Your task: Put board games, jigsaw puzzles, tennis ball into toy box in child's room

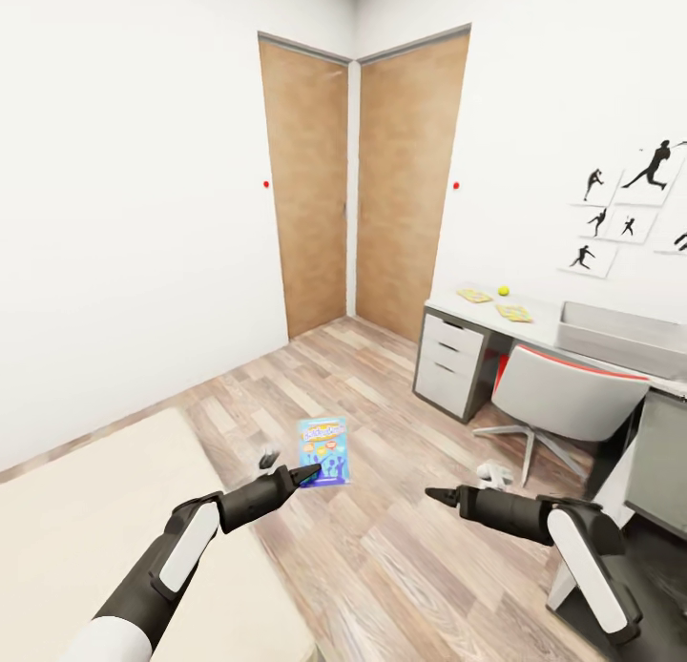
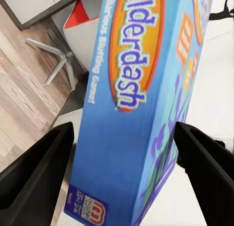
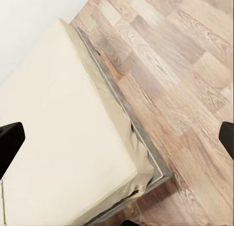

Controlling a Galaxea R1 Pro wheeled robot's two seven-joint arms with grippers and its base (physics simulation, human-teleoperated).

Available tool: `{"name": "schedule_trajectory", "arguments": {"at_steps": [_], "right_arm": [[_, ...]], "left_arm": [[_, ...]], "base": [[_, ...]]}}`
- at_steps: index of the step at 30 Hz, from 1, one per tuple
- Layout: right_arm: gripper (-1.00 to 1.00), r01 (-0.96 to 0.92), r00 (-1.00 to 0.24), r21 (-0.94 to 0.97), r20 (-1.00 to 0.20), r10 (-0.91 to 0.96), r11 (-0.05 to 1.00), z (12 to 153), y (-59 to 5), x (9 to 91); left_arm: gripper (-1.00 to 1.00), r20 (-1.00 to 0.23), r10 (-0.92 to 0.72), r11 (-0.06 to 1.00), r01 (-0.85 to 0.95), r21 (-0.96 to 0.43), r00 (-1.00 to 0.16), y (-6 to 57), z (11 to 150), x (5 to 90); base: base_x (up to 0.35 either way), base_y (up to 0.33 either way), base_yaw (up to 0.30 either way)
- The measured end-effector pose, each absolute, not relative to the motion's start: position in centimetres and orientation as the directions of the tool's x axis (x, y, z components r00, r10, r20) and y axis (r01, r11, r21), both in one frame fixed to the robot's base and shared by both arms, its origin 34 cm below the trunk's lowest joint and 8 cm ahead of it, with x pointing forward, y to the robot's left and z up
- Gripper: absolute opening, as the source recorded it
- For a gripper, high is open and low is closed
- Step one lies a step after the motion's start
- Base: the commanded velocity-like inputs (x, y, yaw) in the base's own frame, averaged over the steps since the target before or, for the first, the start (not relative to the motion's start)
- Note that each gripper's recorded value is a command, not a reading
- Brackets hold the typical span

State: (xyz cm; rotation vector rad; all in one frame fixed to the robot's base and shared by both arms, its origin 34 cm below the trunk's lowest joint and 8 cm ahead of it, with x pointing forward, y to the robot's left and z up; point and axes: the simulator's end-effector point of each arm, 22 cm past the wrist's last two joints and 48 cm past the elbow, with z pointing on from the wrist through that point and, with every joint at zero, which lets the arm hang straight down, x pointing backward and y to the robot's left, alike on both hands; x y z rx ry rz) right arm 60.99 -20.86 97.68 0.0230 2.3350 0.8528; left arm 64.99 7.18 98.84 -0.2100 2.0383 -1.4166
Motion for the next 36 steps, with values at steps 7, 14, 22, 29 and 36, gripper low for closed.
{"name": "schedule_trajectory", "arguments": {"at_steps": [7,14,22,29,36], "right_arm": [[1.0,-0.185,-0.818,0.591,-0.536,0.211,0.785,96.0,-18.1,60.1],[1.0,-0.171,-0.819,0.577,-0.534,0.21,0.799,95.6,-18.0,60.1],[1.0,-0.173,-0.815,0.574,-0.54,0.211,0.801,95.9,-18.0,60.1],[1.0,-0.175,-0.811,0.572,-0.545,0.212,0.801,96.1,-18.0,60.2],[1.0,-0.177,-0.809,0.572,-0.548,0.212,0.801,96.3,-18.0,60.2]], "left_arm": [[-1.0,-0.414,-0.468,0.407,0.225,-0.885,-0.781,7.2,99.4,64.8],[-1.0,-0.418,-0.468,0.407,0.23,-0.884,-0.779,7.2,99.7,64.8],[-1.0,-0.422,-0.468,0.407,0.235,-0.883,-0.776,7.2,100.0,64.8],[-1.0,-0.424,-0.47,0.404,0.239,-0.883,-0.774,7.2,100.4,64.8],[-1.0,-0.427,-0.47,0.404,0.242,-0.882,-0.772,7.2,100.6,64.8]], "base": [[0.0,0.0,-0.255],[0.0,0.0,-0.257],[0.0,0.0,-0.246],[0.0,0.0,-0.223],[0.0,0.0,-0.122]]}}
